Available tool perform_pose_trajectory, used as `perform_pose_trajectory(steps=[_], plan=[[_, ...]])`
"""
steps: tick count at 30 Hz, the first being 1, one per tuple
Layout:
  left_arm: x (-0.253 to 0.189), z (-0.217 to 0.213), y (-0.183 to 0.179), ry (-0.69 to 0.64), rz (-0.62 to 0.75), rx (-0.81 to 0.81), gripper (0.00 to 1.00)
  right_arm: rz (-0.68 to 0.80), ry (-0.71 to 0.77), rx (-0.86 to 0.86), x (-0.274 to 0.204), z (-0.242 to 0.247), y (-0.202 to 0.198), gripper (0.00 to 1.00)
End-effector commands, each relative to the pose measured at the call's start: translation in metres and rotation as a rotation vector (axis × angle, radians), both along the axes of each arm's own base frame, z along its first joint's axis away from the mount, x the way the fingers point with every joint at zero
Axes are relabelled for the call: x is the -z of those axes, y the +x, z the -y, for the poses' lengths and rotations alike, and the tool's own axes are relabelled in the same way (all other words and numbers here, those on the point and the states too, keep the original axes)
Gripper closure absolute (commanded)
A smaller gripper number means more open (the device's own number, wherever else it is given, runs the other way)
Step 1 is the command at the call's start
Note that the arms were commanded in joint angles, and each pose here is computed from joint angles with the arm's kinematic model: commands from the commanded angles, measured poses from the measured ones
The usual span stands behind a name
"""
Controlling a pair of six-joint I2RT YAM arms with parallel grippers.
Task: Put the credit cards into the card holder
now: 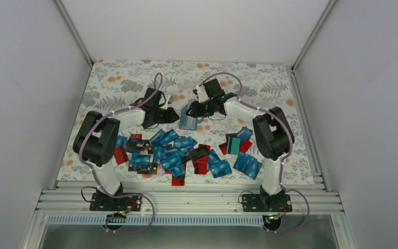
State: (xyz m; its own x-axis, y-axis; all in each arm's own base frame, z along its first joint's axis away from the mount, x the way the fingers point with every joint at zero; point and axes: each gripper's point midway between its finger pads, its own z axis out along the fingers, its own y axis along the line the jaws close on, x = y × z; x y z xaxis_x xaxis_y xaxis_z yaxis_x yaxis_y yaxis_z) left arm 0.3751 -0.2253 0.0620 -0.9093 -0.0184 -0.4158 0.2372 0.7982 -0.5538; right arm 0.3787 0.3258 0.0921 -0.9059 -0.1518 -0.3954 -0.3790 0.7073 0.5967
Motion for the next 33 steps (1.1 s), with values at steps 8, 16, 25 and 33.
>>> perform_pose_trajectory(steps=[8,16,25,33], plan=[[0.008,0.032,-0.003,-0.034,0.005,0.106,0.85,0.003,-0.05,0.01,0.009,-0.005,0.005,0.75],[0.01,0.035,-0.002,-0.011,0.003,0.116,0.85,-0.006,-0.093,0.023,0.026,0.002,0.005,0.78],[-0.001,0.026,0.005,0.047,0.033,0.084,0.77,-0.02,-0.196,0.057,0.061,0.021,0.004,0.85],[0.0,0.025,0.013,0.072,0.034,0.072,0.67,-0.031,-0.235,0.073,0.075,0.032,0.002,0.86]])
